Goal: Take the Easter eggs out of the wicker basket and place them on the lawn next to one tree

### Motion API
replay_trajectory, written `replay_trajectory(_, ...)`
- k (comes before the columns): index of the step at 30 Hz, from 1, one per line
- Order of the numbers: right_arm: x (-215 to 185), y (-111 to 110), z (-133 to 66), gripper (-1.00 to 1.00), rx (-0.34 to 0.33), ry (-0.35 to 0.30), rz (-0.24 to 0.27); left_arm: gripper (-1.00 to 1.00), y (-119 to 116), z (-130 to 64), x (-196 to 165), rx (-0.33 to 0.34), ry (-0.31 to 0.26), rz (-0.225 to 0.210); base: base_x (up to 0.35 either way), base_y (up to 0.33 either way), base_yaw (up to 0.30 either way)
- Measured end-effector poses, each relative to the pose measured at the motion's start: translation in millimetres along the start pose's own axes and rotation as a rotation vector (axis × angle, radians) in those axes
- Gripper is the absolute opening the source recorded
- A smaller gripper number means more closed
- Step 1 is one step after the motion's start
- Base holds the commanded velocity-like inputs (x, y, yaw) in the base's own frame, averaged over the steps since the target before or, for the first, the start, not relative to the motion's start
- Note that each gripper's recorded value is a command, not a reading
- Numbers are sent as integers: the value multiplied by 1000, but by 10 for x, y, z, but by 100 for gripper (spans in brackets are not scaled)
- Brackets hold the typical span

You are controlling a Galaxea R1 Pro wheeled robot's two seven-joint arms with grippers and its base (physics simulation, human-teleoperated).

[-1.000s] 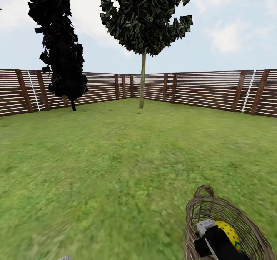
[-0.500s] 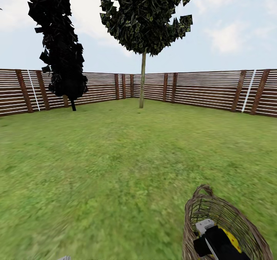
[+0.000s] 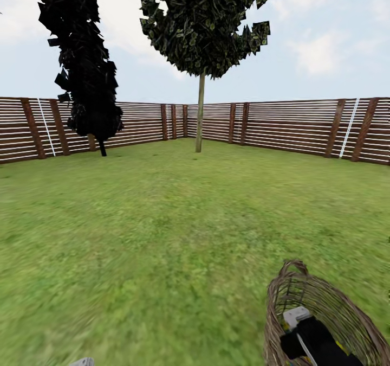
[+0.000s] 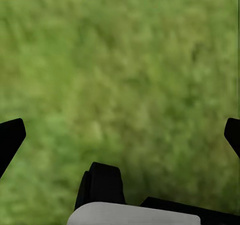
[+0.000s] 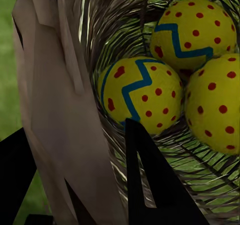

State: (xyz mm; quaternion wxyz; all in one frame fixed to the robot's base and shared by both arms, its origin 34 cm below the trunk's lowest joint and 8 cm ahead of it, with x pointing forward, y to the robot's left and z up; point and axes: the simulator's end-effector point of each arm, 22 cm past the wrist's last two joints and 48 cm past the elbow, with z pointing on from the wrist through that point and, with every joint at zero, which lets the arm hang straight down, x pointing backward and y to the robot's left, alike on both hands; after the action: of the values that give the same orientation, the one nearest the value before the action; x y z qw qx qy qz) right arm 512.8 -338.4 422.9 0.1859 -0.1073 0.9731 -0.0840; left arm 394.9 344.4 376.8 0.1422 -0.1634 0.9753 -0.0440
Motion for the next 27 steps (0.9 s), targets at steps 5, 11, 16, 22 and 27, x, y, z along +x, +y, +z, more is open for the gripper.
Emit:
replay_trajectory(5,-12,-118,-26,-100,4,-7,52,100,-6,-7,-7,1,-3,0,0,0,-247)
replay_trajectory(11,-46,-125,-53,-100,7,-17,52,100,-17,-18,-19,3,-8,0,0,0,-251)
replay_trajectory(16,-59,-134,-68,-100,9,-21,51,100,-19,-29,-32,4,-13,1,0,0,-251)
replay_trajectory(22,-64,-137,-80,-100,9,-24,53,100,-30,-43,-50,7,-19,1,0,0,-251)
replay_trajectory(27,-66,-127,-82,-100,12,-24,47,100,-41,-52,-64,9,-23,3,0,0,-58)
